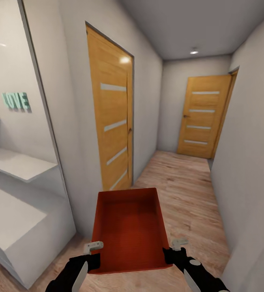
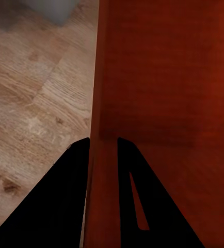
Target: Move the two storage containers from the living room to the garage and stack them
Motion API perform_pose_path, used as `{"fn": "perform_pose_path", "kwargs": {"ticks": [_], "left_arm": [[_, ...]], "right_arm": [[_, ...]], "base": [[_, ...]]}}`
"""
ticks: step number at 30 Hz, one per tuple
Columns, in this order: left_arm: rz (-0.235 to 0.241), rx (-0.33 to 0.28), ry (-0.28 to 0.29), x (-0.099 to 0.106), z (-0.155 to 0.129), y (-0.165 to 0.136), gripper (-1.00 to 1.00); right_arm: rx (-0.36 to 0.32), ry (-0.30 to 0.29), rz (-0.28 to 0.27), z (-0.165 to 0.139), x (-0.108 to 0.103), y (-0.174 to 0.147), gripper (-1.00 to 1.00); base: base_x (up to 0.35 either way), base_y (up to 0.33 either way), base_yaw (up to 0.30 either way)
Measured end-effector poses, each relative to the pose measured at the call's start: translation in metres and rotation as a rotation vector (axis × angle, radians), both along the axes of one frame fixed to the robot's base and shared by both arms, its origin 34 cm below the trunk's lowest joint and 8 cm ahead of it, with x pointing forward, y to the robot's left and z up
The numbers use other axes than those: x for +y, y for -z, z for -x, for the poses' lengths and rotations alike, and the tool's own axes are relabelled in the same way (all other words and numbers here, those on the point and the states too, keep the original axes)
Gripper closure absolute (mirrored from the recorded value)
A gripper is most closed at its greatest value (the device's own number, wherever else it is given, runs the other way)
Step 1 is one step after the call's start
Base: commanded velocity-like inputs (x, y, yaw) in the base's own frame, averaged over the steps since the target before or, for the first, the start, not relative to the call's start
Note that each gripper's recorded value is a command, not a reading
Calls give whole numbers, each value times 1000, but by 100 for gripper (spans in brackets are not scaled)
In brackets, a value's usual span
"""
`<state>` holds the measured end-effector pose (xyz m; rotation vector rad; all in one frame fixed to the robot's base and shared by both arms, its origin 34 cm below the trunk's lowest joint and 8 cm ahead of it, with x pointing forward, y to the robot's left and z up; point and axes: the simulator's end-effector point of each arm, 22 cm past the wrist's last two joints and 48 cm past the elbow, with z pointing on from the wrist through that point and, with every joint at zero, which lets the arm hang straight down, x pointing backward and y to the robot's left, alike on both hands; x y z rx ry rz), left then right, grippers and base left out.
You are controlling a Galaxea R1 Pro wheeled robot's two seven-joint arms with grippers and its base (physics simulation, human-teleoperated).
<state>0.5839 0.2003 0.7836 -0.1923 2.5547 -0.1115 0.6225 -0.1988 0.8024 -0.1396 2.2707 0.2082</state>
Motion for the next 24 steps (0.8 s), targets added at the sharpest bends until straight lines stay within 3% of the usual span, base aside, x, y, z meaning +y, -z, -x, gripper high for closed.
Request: {"fn": "perform_pose_path", "kwargs": {"ticks": [13, 24], "left_arm": [[0, 0, 0, 0, 0, 0, 100], [0, 0, 0, 0, 0, 0, 100]], "right_arm": [[0, 0, 0, 0, 0, 0, 100], [0, 0, 0, 0, 0, 0, 100]], "base": [[324, 0, -213], [324, 0, -23]]}}
